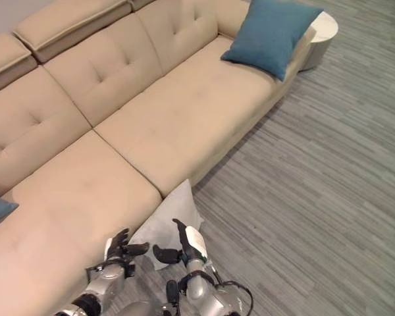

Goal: Pick up all the scattered cushions and arrange them neatly on the sofa.

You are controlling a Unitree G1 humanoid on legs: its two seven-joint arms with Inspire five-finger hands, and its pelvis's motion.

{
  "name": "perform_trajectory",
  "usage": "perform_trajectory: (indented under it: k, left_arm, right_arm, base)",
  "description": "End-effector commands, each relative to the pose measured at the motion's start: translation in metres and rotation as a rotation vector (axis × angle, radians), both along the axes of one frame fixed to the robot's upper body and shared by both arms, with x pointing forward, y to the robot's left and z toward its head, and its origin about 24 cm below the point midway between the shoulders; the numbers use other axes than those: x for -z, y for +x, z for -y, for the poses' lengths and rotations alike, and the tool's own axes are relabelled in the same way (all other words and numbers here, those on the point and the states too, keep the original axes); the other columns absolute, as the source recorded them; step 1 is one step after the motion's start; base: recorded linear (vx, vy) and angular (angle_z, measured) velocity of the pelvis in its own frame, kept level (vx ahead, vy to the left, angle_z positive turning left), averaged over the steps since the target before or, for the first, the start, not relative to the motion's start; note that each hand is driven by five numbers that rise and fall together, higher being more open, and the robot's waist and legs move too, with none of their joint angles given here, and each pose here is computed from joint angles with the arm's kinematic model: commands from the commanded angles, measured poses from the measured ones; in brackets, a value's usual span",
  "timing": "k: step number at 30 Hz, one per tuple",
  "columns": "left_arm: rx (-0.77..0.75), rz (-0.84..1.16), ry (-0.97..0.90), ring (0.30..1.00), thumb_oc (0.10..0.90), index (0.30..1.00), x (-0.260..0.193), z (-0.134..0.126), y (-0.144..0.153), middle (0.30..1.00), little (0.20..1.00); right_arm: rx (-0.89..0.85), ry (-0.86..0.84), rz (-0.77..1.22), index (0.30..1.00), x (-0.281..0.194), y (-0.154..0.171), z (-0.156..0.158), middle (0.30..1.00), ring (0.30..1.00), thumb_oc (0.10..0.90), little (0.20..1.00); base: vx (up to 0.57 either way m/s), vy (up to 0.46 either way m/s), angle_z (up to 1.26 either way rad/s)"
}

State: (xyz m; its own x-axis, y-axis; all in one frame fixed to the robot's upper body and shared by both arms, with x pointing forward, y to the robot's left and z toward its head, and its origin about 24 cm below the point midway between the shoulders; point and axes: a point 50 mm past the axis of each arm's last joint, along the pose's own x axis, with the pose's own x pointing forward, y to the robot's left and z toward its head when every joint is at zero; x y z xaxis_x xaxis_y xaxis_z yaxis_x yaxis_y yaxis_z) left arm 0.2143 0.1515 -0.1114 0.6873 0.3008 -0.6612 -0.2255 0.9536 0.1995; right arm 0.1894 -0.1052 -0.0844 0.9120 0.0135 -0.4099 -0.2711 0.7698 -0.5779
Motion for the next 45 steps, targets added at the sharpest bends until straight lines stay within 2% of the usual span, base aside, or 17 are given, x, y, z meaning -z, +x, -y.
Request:
perform_trajectory:
  k: [1,13,16,18,24,25,26,30,33,37,39,40,42,45]
  left_arm:
    - [0.026,0.058,-0.017,0.900,0.800,0.900,-0.007,0.025,0.011,0.900,0.900]
    - [-0.010,-0.014,-0.117,0.900,0.800,0.900,0.005,0.045,-0.010,0.900,0.900]
    - [-0.026,0.013,-0.149,0.900,0.800,0.900,-0.001,0.051,0.000,0.900,0.900]
    - [-0.051,0.078,-0.179,0.900,0.800,0.900,-0.013,0.055,0.017,0.900,0.900]
    - [-0.113,0.268,-0.121,0.900,0.800,0.900,-0.053,0.025,0.064,0.900,0.900]
    - [-0.178,0.359,-0.119,0.900,0.800,0.900,-0.071,0.010,0.077,0.900,0.900]
    - [-0.232,0.434,-0.151,0.900,0.800,0.900,-0.083,0.003,0.082,0.900,0.900]
    - [-0.361,0.639,-0.156,0.900,0.800,0.900,-0.121,-0.038,0.097,0.900,0.900]
    - [-0.360,0.664,-0.131,0.900,0.800,0.900,-0.127,-0.043,0.099,0.900,0.900]
    - [-0.367,0.686,-0.084,0.900,0.800,0.900,-0.136,-0.051,0.106,0.900,0.900]
    - [-0.349,0.695,-0.070,0.900,0.800,0.900,-0.143,-0.047,0.115,0.900,0.900]
    - [-0.349,0.695,-0.070,0.900,0.800,0.900,-0.143,-0.047,0.115,0.900,0.900]
    - [-0.337,0.691,-0.085,0.900,0.800,0.900,-0.147,-0.039,0.121,0.900,0.900]
    - [-0.329,0.659,-0.118,0.900,0.800,0.900,-0.142,-0.029,0.123,0.900,0.900]
  right_arm:
    - [-0.006,0.020,0.134,0.900,-0.021,0.014,-0.004,0.900,0.900,0.800,0.900]
    - [0.031,-0.002,0.191,0.900,-0.026,0.018,0.000,0.900,0.900,0.800,0.900]
    - [0.059,-0.021,0.228,0.900,-0.031,0.026,0.002,0.900,0.900,0.800,0.900]
    - [0.111,-0.061,0.267,0.900,-0.036,0.035,0.003,0.900,0.900,0.800,0.900]
    - [0.087,-0.091,0.379,0.900,-0.053,0.043,-0.008,0.900,0.900,0.800,0.900]
    - [0.136,-0.177,0.390,0.900,-0.056,0.052,0.023,0.900,0.900,0.800,0.900]
    - [0.185,-0.195,0.384,0.900,-0.051,0.052,0.032,0.900,0.900,0.800,0.900]
    - [0.289,-0.129,0.410,0.900,-0.050,0.057,0.024,0.900,0.900,0.800,0.900]
    - [0.312,-0.115,0.443,0.900,-0.056,0.063,0.020,0.900,0.900,0.800,0.900]
    - [0.378,-0.046,0.596,0.900,-0.088,0.084,0.021,0.900,0.900,0.800,0.900]
    - [0.387,0.008,0.718,0.900,-0.117,0.101,0.016,0.900,0.900,0.800,0.900]
    - [0.387,0.008,0.718,0.900,-0.117,0.101,0.016,0.900,0.900,0.800,0.900]
    - [0.410,0.112,0.843,0.900,-0.150,0.112,0.014,0.900,0.900,0.800,0.900]
    - [0.404,0.160,0.854,0.900,-0.156,0.113,0.010,0.900,0.900,0.800,0.900]
  base:
    - [0.19,-0.246,0.84]
    - [0.06,-0.249,0.56]
    - [-0.14,-0.067,0.60]
    - [-0.13,0.008,1.01]
    - [-0.10,0.054,0.47]
    - [-0.06,0.101,0.23]
    - [-0.06,0.092,0.26]
    - [-0.05,0.118,0.12]
    - [-0.05,0.088,-0.01]
    - [-0.02,0.082,-0.03]
    - [-0.08,0.020,-0.05]
    - [-0.08,0.010,0.03]
    - [-0.05,-0.001,0.06]
    - [0.00,-0.002,-0.03]
